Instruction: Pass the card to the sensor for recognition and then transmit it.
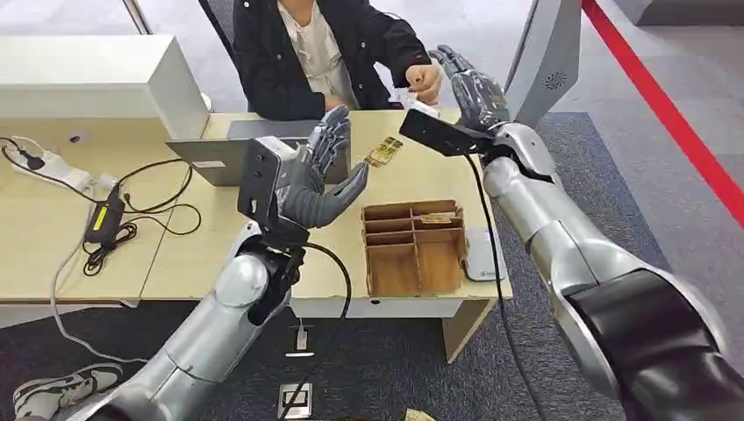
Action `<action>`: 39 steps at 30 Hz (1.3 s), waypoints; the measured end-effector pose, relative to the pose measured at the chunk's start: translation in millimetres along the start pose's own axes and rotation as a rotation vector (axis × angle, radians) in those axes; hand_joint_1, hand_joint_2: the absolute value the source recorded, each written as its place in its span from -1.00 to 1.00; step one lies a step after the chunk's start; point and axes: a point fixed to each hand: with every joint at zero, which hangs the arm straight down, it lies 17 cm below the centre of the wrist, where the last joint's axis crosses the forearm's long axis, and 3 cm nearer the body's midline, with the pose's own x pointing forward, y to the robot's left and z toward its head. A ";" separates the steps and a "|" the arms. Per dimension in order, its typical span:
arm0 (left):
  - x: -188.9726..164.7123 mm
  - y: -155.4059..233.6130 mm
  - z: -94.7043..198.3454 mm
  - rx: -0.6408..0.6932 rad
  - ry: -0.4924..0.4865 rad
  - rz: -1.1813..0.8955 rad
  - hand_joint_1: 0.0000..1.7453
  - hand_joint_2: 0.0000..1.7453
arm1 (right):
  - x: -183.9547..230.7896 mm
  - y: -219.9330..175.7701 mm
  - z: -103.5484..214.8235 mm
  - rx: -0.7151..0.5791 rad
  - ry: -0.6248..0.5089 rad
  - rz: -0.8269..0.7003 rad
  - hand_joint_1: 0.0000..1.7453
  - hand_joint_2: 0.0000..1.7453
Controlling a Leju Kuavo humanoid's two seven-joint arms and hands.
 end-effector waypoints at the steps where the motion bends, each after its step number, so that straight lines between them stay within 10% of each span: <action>1: -0.7 1.1 0.5 0.005 0.002 0.000 -1.00 1.00 | 0.9 -2.0 -0.3 -0.010 -0.005 -0.011 -1.00 1.00; 12: -2.5 18.2 0.3 0.049 0.003 -0.002 -1.00 1.00 | 0.8 -29.6 1.1 -0.089 -0.048 -0.225 -1.00 1.00; 28: -0.9 30.4 9.8 0.044 0.038 0.003 -1.00 1.00 | -22.7 117.0 128.9 0.246 0.055 -0.257 -1.00 1.00; 39: 0.7 29.7 18.6 0.024 0.030 0.007 -1.00 1.00 | -3.7 129.0 153.3 0.274 -0.009 -0.142 -1.00 1.00</action>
